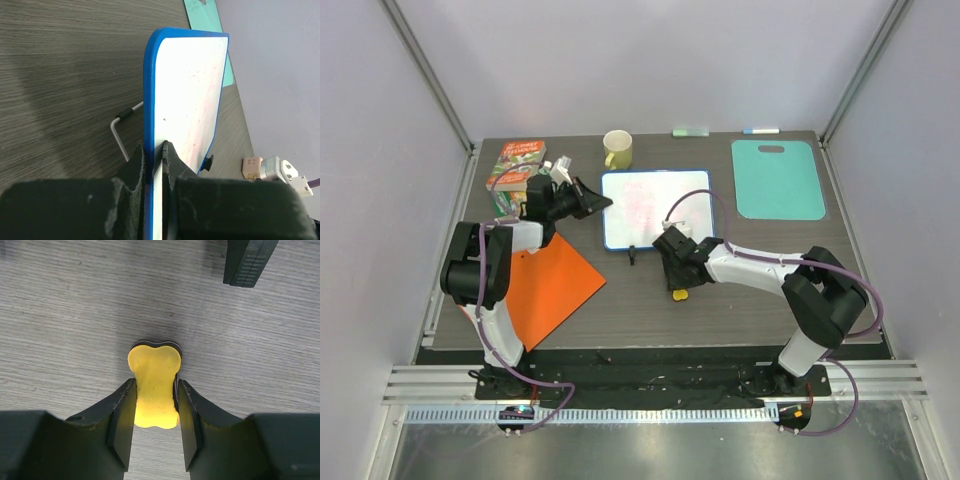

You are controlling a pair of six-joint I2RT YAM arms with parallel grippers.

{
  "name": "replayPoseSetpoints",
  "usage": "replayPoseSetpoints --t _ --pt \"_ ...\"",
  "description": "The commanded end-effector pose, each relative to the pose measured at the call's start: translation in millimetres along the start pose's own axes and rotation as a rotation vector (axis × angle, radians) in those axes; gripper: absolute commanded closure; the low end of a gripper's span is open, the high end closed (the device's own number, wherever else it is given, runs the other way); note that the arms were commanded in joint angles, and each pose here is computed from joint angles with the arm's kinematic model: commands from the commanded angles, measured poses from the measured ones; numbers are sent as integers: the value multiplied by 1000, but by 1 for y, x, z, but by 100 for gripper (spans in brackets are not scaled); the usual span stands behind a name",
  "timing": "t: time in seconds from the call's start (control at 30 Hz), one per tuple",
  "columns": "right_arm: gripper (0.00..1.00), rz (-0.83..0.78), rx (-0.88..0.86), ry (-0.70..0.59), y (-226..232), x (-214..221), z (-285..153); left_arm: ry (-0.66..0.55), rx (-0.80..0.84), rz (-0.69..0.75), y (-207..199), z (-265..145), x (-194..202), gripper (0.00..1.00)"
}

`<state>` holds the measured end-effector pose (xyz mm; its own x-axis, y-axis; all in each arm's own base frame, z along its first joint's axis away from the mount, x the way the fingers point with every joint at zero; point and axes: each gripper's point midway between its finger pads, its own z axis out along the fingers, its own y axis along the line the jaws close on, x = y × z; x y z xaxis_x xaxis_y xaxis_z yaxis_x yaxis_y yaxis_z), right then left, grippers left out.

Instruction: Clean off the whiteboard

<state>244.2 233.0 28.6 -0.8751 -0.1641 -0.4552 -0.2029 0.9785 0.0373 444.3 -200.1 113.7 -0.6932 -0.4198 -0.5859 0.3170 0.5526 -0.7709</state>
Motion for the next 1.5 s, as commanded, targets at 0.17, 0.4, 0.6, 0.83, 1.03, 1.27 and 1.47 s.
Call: replayPoseSetpoints --t 0.17,0.4,0.6,0.83,1.03,1.27,1.47 --pt "63 9 8 -9 6 -6 6 59 -169 26 47 0 25 100" --pt "90 17 22 -114 4 -34 -11 60 -175 36 47 0 25 100" --pt "99 44 16 -368 8 -113 -38 74 -190 34 53 -2 34 100" --pt "99 155 -19 -595 -3 -198 -37 50 -214 63 58 -10 39 100" --pt "99 110 22 -722 -4 -234 -12 52 -214 70 59 -10 41 100" --pt "99 48 -106 -627 34 -234 30 65 -209 81 59 -7 44 100" --pt "99 -16 -160 -553 69 -210 43 102 -213 101 56 -1 52 100"
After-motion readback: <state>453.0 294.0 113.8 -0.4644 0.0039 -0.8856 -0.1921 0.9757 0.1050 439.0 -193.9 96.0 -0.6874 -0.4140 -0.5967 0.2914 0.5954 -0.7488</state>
